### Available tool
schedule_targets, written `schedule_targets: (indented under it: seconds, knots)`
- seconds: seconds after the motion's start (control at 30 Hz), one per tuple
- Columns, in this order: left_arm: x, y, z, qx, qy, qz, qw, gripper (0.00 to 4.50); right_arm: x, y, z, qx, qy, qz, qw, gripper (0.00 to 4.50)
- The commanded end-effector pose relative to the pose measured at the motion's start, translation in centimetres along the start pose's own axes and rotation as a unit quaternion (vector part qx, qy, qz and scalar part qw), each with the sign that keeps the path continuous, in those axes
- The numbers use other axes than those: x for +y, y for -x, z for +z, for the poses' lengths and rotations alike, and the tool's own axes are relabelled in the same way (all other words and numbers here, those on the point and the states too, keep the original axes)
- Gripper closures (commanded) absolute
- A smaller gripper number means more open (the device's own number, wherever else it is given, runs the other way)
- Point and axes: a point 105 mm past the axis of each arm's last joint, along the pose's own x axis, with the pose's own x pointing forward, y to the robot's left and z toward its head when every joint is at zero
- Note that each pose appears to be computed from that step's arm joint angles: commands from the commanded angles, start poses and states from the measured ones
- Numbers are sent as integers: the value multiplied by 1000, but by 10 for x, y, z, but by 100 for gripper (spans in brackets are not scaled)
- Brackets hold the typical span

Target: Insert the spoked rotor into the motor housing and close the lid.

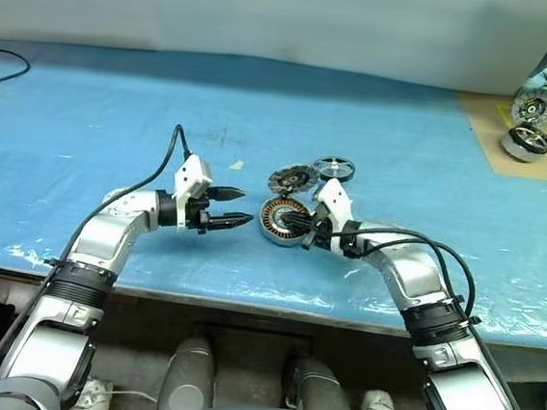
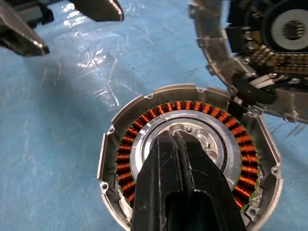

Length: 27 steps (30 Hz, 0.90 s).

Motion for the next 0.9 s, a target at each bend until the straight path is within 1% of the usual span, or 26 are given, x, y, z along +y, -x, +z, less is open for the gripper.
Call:
schedule_targets:
  seconds: [0.03, 0.1, 0.2, 0.27, 0.33, 0.43, 0.53, 0.63, 0.67, 0.7, 0.77, 0.9]
  knots:
    - [-1, -1, 12, -14, -18, -3, 1000, 142, -13, 12, 17, -38, -27, -23, 999, 447]
    - [-2, -2, 11, -15, -18, -5, 1000, 142, -21, 21, 25, -46, -23, -37, 998, 447]
    - [-3, -2, 15, -24, -12, -5, 1000, 142, -23, 37, 37, -52, -2, -38, 998, 447]
    - [-1, 0, 16, -28, -8, 1, 1000, 142, -26, 53, 43, -41, 28, -42, 998, 447]
    - [0, 1, 13, -23, -11, 10, 1000, 142, -37, 68, 50, -21, 78, -69, 994, 447]
    - [-2, -1, 12, -27, -6, 11, 1000, 142, -58, 82, 63, -3, 134, -115, 984, 447]
    - [-5, -3, 12, -31, -2, 10, 999, 142, -74, 85, 74, 9, 184, -148, 972, 447]
    - [-4, -6, 11, -36, -2, 14, 999, 142, -103, 65, 104, -11, 215, -235, 948, 447]
    - [-4, -7, 11, -37, -3, 16, 999, 142, -110, 58, 109, -12, 216, -253, 943, 447]
    - [-3, -7, 10, -38, -3, 18, 999, 142, -118, 51, 109, -3, 215, -270, 939, 430]
    - [-3, -8, 9, -38, -3, 19, 999, 142, -125, 35, 106, 14, 222, -276, 935, 387]
    - [-3, -8, 8, -39, -3, 19, 999, 142, -138, 16, 98, 49, 197, -294, 934, 256]
